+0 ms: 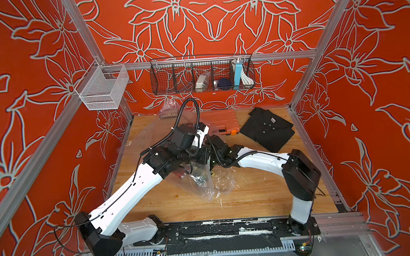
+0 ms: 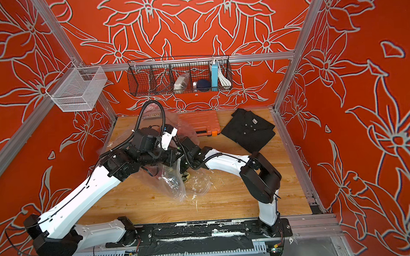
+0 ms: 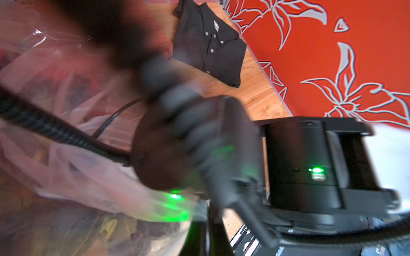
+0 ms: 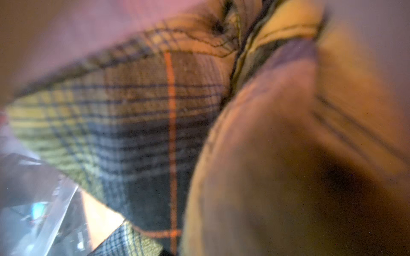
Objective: Place the folded shirt into the vacuum bag
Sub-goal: Place the shirt in the vacuum bag.
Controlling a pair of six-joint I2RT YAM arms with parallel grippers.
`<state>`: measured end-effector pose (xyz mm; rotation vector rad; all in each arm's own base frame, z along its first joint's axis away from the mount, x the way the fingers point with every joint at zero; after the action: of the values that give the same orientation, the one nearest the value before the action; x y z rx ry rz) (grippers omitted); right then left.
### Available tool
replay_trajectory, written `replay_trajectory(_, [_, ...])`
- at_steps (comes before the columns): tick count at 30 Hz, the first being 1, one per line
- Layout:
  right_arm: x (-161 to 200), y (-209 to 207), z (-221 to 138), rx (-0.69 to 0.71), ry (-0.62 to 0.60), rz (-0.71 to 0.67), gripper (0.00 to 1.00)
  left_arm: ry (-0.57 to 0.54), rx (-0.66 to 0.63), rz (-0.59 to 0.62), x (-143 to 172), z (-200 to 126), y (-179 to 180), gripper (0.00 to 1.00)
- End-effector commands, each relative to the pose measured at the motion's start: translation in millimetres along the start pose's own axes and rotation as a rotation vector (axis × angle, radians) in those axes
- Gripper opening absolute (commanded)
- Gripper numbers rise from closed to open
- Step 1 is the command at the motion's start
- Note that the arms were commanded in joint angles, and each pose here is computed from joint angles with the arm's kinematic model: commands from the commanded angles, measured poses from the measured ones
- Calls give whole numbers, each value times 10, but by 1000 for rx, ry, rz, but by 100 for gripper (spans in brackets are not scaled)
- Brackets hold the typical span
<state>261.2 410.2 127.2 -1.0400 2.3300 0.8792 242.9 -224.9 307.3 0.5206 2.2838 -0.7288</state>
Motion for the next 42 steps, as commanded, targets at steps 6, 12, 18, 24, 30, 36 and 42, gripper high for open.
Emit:
replay_trajectory(6, [38, -87, 34, 7, 135, 50, 65, 8, 88, 33, 63, -55, -170, 0])
replay_trajectory(12, [99, -132, -482, -46, 121, 197, 98, 8, 52, 28, 132, -116, -109, 0])
replay_trajectory(18, [463, -338, -756, 47, 114, 383, 98, 24, 44, 24, 192, -86, -76, 0])
replay_trajectory(24, [814, -426, -865, 118, 43, 597, 92, 30, 60, 11, 236, -53, -82, 0])
replay_trajectory(30, [853, -499, -579, 48, -74, 755, 86, 43, 124, -9, 252, 68, -149, 0])
replay_trajectory(36, [595, -605, -210, -13, -166, 832, 78, 54, 169, 22, 173, 136, -228, 0])
replay_trajectory(42, [284, -622, -102, -62, -302, 812, 57, 89, 195, 29, 192, 207, -258, 0])
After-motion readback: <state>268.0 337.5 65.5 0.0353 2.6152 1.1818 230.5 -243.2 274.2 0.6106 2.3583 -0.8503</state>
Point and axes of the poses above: each gripper's point midway between its finger pads, its own z axis out along the fingers, its own y axis along the line the jaws close on, x = y × z, the point moved 3 cm from there along -z, back along the fingers, and after that the axes turned 4 degrees about z, right-handed, at the moved point
